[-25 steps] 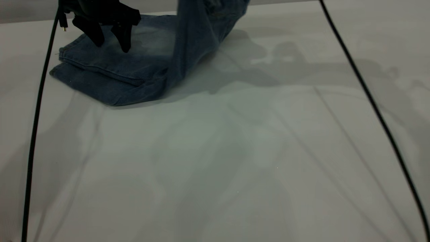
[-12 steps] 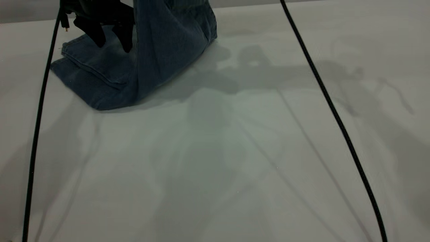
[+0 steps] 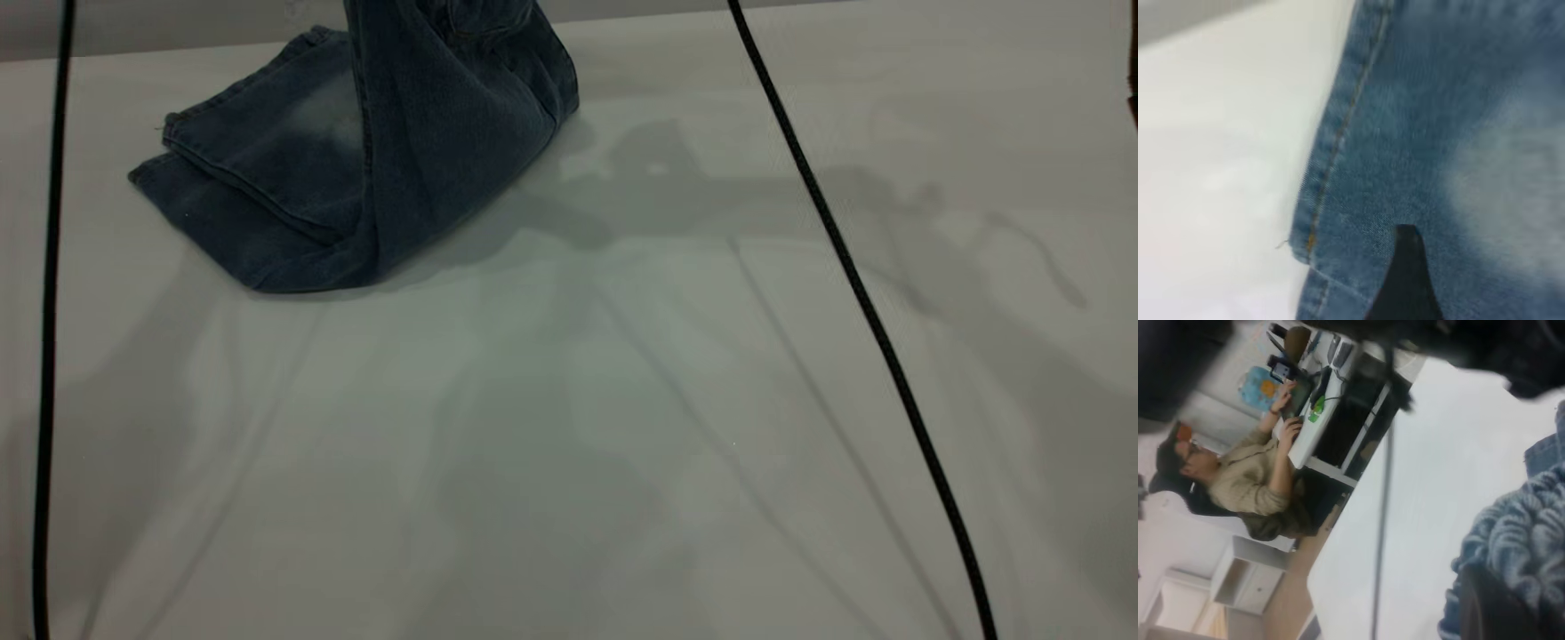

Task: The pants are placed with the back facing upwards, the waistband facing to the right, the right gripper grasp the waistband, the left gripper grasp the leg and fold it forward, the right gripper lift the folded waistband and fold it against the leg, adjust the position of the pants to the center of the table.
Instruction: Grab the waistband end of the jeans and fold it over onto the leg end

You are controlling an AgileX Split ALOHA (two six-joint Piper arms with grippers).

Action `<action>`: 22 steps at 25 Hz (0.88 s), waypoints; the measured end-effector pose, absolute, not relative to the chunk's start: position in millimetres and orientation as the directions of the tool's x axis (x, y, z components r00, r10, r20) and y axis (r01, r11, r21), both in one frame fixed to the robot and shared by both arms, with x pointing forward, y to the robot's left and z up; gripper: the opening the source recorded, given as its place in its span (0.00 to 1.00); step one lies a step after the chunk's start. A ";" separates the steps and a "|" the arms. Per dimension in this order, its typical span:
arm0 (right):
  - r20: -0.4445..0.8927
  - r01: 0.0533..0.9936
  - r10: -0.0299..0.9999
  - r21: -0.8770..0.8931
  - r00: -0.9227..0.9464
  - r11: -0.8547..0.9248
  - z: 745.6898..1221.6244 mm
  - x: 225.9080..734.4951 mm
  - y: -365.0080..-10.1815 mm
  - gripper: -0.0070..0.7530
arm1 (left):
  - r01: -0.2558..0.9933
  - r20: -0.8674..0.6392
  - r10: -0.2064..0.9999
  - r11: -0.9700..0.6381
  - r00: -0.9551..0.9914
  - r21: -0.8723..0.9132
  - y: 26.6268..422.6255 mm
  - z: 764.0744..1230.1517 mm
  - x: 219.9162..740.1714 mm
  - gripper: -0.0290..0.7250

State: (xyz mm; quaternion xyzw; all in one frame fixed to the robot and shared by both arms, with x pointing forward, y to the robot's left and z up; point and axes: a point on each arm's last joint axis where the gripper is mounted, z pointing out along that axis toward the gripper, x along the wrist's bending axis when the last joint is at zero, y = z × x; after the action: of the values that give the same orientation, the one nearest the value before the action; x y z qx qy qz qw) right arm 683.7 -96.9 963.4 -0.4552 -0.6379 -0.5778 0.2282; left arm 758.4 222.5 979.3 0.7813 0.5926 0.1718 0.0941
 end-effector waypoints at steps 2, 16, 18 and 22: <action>0.810 0.841 0.341 0.533 -0.477 -0.088 960.8 684.3 -93.1 0.09 | 0.878 0.156 0.961 -0.272 0.227 0.393 222.8 1007.3 755.6 0.74; 0.815 0.845 0.328 0.528 -0.478 -0.082 911.4 682.0 -32.8 0.09 | 0.736 0.055 0.963 -0.237 0.263 0.634 213.1 1119.6 733.2 0.74; 0.808 0.839 0.332 0.538 -0.487 -0.079 910.6 683.2 -20.5 0.09 | 0.733 0.041 0.959 -0.242 0.282 0.635 211.0 1119.1 733.0 0.74; 0.797 0.830 0.354 0.551 -0.490 -0.092 903.0 689.9 -4.2 0.09 | 0.734 0.024 0.958 -0.236 0.287 0.637 209.5 1118.8 733.0 0.74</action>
State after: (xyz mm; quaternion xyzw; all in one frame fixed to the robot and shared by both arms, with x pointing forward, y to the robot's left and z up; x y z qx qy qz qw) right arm 689.9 -4.2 903.0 -0.4612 -0.6415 -0.5774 0.2060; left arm 733.0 209.5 1118.8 0.7573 0.5583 0.2114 0.2649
